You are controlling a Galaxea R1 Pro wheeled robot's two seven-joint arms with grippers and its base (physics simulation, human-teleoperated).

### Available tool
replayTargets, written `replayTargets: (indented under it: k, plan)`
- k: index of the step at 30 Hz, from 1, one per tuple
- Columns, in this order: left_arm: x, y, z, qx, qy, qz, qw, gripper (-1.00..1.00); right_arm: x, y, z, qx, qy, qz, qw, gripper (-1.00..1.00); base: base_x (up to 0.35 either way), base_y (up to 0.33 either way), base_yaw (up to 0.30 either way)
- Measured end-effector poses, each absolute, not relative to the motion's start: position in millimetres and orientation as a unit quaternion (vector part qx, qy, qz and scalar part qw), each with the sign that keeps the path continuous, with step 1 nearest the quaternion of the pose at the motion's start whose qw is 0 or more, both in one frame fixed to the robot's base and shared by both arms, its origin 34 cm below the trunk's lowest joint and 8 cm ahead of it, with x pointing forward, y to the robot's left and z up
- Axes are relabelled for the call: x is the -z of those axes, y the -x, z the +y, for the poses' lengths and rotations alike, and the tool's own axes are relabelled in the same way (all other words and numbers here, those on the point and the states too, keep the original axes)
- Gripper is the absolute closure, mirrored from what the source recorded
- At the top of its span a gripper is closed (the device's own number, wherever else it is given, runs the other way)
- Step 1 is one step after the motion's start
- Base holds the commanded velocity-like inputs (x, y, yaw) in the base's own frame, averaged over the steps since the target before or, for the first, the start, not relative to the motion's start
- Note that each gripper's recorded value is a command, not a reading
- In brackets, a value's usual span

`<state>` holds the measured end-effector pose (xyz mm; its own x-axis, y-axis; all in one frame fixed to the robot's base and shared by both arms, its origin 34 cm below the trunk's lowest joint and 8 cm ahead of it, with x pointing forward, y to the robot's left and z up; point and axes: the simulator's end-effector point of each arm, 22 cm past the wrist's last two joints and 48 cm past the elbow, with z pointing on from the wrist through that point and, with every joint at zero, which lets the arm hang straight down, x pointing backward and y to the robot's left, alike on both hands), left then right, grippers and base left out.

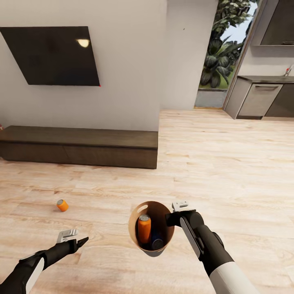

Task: Put the three can of soda from the living room inside the tash can in the kitchen.

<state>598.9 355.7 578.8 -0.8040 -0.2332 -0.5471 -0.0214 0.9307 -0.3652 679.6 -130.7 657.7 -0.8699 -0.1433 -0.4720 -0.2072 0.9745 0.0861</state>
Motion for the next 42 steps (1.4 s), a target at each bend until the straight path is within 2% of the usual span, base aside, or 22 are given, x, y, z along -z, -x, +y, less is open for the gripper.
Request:
replayTargets:
  k: [42]
  plan:
    - [-609.7,-614.6,355.5,0.176,0.062,0.923,0.336,-1.00,-693.4,-689.3,-128.8,-0.064,0.096,0.956,0.270,1.00,0.000,0.000,0.000]
